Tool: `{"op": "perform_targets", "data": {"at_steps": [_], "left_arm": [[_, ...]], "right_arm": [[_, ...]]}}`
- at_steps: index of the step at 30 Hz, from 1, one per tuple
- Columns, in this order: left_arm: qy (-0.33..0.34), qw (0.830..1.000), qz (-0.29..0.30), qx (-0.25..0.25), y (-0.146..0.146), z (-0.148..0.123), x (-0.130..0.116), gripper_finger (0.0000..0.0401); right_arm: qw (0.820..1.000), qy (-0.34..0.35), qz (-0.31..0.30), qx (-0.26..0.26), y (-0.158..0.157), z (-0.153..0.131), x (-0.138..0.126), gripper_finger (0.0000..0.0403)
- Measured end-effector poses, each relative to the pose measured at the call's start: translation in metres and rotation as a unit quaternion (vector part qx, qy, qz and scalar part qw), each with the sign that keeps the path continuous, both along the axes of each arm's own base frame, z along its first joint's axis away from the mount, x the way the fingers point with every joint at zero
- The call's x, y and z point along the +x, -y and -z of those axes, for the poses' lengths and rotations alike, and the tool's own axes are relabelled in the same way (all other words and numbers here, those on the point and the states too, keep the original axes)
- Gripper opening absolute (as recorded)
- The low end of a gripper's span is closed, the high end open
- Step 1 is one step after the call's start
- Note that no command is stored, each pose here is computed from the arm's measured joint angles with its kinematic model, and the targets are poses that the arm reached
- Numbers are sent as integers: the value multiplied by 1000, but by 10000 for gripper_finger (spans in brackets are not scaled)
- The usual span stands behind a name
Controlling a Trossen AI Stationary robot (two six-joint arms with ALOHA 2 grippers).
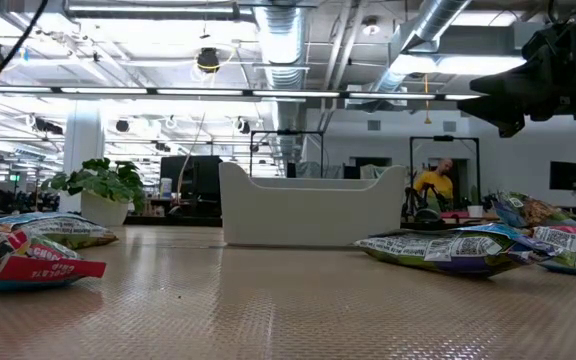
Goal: Pick and place Granola Bars by type
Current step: Put the blue granola bar into the transparent bin
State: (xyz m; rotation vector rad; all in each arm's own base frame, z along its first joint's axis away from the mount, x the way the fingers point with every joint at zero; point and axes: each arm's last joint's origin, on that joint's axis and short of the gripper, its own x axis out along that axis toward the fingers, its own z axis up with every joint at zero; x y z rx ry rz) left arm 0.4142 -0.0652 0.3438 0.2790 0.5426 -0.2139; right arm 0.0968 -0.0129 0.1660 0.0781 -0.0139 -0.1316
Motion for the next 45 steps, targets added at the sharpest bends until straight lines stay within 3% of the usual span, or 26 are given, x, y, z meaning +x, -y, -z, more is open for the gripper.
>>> {"op": "perform_targets", "data": {"at_steps": [7, 12, 19, 27, 34, 39, 45], "left_arm": [[-3, 991, -132, 6, -110, 1, 3, 41], [-12, 970, -241, 13, -189, 2, -15, 41], [-27, 936, -349, -13, -257, 5, -45, 41], [-17, 926, -376, -19, -283, 23, -49, 41], [-85, 933, -346, -52, -295, 82, -26, 41], [-135, 926, -348, -61, -302, 118, -19, 41], [-159, 919, -358, -53, -304, 124, -22, 41]], "right_arm": [[1000, 0, 0, 0, 0, 0, 0, 240], [1000, 0, 0, 0, 0, 0, 0, 240], [1000, 0, 0, 0, 0, 0, 0, 240], [1000, 0, 0, 0, 0, 0, 0, 240], [1000, 0, 0, 0, 0, 0, 0, 240], [1000, 0, 0, 0, 0, 0, 0, 240], [1000, 0, 0, 0, 0, 0, 0, 240]]}}
